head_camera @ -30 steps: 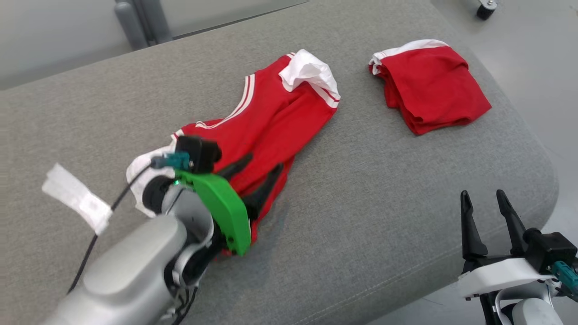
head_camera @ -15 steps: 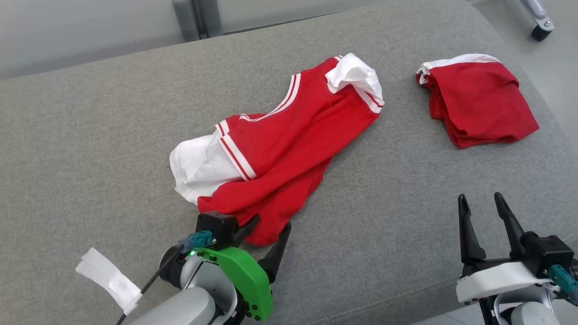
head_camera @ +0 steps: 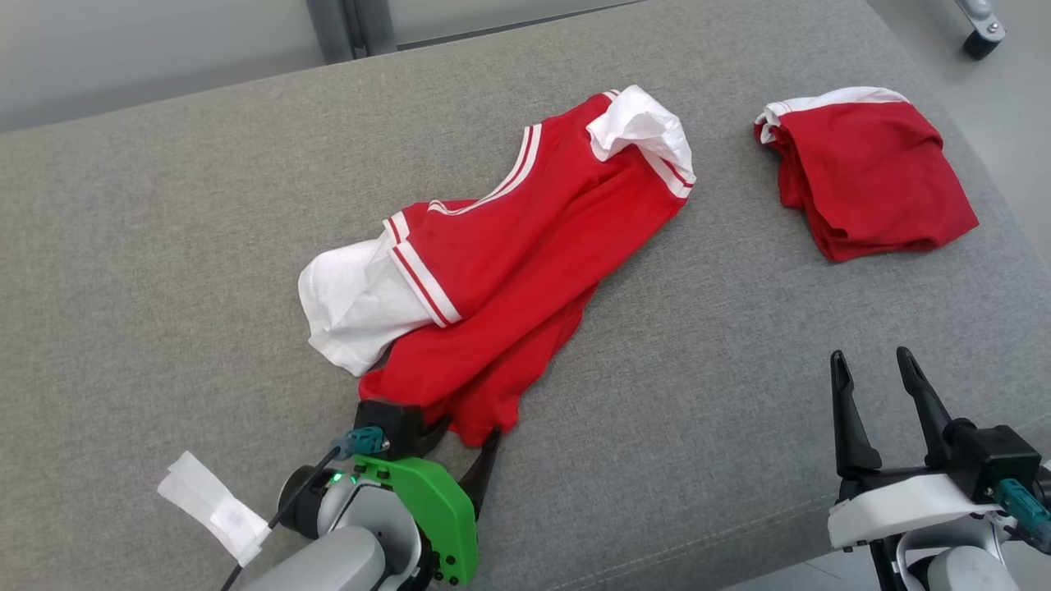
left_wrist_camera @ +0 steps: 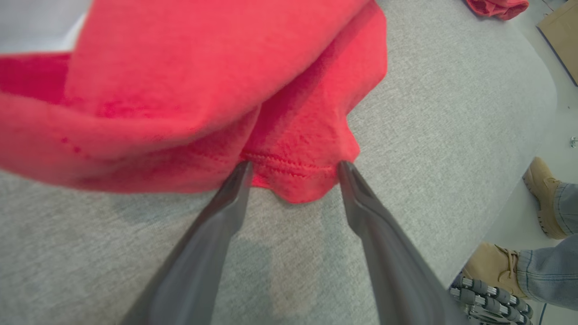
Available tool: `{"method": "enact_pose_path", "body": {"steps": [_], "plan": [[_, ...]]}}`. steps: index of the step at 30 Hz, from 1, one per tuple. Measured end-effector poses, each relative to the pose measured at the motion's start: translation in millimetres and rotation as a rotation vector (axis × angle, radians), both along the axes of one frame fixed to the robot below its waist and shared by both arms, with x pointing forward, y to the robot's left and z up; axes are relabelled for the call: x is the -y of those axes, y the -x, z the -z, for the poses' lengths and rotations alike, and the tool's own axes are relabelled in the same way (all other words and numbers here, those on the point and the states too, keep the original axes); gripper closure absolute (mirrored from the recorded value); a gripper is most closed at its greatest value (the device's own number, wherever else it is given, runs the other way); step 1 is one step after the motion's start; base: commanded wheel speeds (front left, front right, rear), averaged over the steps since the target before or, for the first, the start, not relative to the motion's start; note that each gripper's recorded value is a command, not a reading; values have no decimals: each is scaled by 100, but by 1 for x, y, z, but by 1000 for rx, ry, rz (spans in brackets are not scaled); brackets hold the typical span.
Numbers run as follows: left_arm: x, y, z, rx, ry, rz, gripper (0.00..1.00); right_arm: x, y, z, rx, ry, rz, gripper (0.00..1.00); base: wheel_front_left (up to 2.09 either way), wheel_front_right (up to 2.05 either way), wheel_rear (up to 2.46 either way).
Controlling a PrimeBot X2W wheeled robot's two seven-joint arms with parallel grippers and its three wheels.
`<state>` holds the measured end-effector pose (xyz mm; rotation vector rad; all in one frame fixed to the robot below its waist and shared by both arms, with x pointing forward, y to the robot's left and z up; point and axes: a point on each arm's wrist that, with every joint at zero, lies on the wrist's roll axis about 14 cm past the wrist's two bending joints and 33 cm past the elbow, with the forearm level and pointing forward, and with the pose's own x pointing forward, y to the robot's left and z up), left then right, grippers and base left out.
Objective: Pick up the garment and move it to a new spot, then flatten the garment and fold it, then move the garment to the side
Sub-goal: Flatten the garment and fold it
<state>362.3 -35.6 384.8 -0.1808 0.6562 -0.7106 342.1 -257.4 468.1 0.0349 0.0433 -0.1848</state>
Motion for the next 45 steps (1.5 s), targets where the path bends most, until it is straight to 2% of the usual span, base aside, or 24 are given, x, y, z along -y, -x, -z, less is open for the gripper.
{"method": "enact_pose_path", "body": {"steps": [2,10,13,16,19,22,25,27,29,36,39,40,41,42,45], "plan": [[1,-1,1,-6,4,-1,100,2,2,0,0,1,6,0,0,0,0],[-4,-2,-7,0,23,12,100,4,5,-1,3,1,15,0,0,0,0],[0,0,-29,-15,99,26,100,5,6,-3,10,0,17,0,0,0,0],[-14,0,-56,-21,139,50,100,6,11,-2,4,1,22,0,0,0,0],[-31,7,-89,-58,173,114,100,5,12,-1,3,-2,17,0,0,0,0],[-47,31,-121,-152,208,233,100,-2,10,-4,15,-8,-6,0,0,0,0],[-104,49,-123,-316,56,277,100,-11,5,-8,31,-13,-33,0,0,0,0],[-142,39,-115,-350,-73,225,100,-11,3,-8,35,-13,-35,0,0,0,0],[-168,19,-113,-352,-141,152,100,-13,-1,-8,33,-13,-42,0,0,0,0],[-195,-35,-86,-419,-167,-34,100,-26,-19,-1,17,-17,-87,0,0,0,0],[-204,-49,-64,-447,-219,-78,100,-31,-29,-1,18,-12,-104,0,0,0,0],[-207,-53,-57,-440,-240,-91,74,-31,-30,0,15,-10,-106,0,0,0,0],[-210,-57,-52,-438,-251,-104,21,-30,-31,1,14,-8,-103,0,0,0,0],[-210,-60,-48,-430,-261,-103,0,-28,-31,1,11,-6,-98,0,0,0,0],[-212,-75,-45,-380,-244,-137,0,-21,-26,4,-2,1,-75,0,0,0,0]]}}
